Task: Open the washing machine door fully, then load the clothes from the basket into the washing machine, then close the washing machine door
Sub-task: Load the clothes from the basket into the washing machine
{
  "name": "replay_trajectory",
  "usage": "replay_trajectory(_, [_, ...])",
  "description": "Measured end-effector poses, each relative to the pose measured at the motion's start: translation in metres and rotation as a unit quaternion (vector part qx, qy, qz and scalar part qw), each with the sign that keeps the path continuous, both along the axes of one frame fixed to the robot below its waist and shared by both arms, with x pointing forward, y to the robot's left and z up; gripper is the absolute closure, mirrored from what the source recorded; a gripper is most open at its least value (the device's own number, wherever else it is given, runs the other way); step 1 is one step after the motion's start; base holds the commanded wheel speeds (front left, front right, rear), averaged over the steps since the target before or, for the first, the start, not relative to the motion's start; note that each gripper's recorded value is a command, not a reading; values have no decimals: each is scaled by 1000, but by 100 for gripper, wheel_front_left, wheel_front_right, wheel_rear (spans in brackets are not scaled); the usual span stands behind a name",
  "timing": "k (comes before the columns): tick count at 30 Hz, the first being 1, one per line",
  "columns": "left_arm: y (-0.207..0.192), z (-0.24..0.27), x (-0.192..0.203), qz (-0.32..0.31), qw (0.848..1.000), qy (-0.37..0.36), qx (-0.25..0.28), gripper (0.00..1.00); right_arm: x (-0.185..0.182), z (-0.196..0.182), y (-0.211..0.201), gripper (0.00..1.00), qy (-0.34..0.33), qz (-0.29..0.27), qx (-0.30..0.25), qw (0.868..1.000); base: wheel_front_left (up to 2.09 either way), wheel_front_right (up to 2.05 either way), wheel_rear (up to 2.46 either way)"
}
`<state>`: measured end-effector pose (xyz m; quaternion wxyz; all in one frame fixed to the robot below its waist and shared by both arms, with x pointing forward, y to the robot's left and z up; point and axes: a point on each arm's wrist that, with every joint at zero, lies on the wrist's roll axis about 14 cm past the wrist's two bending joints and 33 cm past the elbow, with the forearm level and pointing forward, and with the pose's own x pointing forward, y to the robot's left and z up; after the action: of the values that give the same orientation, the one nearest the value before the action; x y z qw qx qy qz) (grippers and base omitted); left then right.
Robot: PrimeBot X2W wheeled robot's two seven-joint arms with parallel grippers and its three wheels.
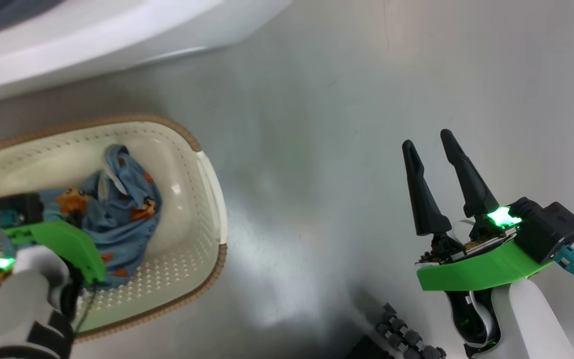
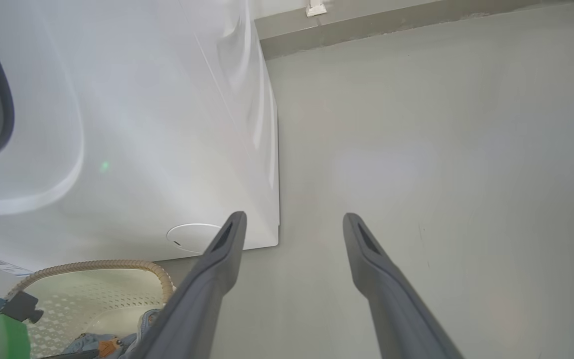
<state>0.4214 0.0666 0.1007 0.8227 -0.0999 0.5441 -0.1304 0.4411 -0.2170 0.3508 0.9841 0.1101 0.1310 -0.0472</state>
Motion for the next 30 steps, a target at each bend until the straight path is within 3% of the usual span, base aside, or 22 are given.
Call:
replay_trajectory(15, [13, 71, -8, 82, 992, -86, -32, 100, -2, 38, 10, 0, -43, 11, 4, 999, 0, 0, 0])
replay_trajectory(30, [36, 184, -15, 174, 955, -236, -52, 100, -39, 78, 22, 0, -74, 28, -9, 997, 0, 0, 0])
